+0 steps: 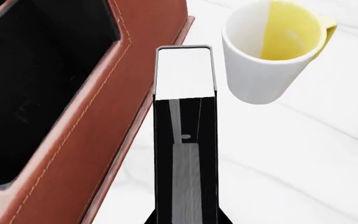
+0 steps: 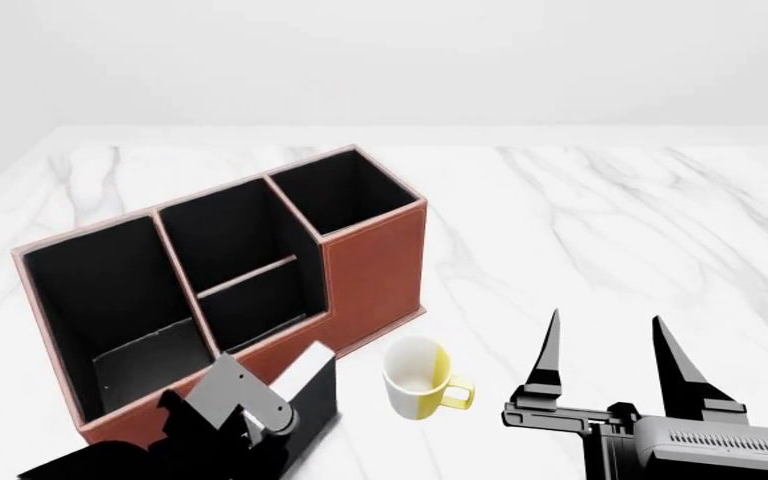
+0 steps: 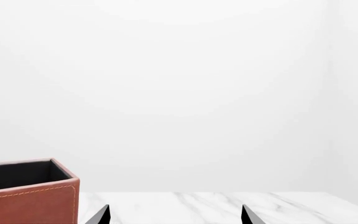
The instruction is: Pick up the book and place it in the right compartment of the caddy.
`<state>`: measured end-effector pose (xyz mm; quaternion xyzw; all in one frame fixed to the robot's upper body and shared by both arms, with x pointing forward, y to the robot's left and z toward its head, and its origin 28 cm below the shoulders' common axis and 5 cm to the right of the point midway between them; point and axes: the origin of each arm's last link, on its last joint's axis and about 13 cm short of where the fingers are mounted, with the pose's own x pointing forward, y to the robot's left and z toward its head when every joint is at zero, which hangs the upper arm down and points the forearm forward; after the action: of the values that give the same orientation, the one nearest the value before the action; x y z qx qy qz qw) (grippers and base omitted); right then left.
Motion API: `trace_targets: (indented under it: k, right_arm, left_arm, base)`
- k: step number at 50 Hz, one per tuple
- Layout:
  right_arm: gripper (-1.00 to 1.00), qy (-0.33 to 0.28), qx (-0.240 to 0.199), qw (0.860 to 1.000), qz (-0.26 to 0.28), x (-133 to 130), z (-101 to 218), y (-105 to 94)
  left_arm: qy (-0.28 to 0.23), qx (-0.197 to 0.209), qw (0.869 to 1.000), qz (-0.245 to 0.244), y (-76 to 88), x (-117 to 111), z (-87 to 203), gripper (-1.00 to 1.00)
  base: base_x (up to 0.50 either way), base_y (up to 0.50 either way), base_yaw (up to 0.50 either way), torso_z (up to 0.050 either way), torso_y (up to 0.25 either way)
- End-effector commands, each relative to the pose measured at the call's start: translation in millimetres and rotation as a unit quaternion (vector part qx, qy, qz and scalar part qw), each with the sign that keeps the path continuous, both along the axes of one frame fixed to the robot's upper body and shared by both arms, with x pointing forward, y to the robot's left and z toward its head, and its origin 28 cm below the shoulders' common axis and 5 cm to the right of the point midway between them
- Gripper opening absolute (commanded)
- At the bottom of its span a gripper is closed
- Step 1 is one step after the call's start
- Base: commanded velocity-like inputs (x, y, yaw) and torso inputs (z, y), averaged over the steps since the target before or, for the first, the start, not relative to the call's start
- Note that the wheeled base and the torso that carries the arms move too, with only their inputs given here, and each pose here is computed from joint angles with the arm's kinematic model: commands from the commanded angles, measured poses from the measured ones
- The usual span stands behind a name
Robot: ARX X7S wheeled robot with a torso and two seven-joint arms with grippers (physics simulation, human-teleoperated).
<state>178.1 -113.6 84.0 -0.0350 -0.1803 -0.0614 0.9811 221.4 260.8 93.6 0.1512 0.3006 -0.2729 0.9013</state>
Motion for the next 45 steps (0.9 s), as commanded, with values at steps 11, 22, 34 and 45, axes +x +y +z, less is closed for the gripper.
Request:
trace_targets:
  k: [11,22,34,45]
  right_arm:
    - [1.00,0.001,0.000,1.000,0.001,0.6,0.8,0.5]
    - [1.00,-0.001,0.000,1.000,0.002,5.8,1.1,1.2]
    - [1.00,-0.002,0.002,1.000,0.001,15.0,1.1,-1.0]
    - [1.00,-0.003,0.008,1.000,0.002,17.3,1.3,-0.8]
  left_arm:
    - [-0.102,-0.050,0.993,-0.042,-3.0,-12.1,66.8,-1.00]
    - [-0.154,-0.058,0.985,-0.057,-3.7,-13.9,109.9,-1.00]
    - [-0.240,-0.091,0.962,-0.097,-14.1,-8.1,173.2,-1.00]
    - [-0.305,-0.128,0.939,-0.097,-25.5,24.3,234.0,-1.00]
  base:
    - [0.00,0.00,0.00,0.000,0.001]
    - [0.00,0.00,0.00,0.000,0.001]
    - [0.00,0.00,0.00,0.000,0.002]
    - [0.00,0.00,0.00,0.000,0.001]
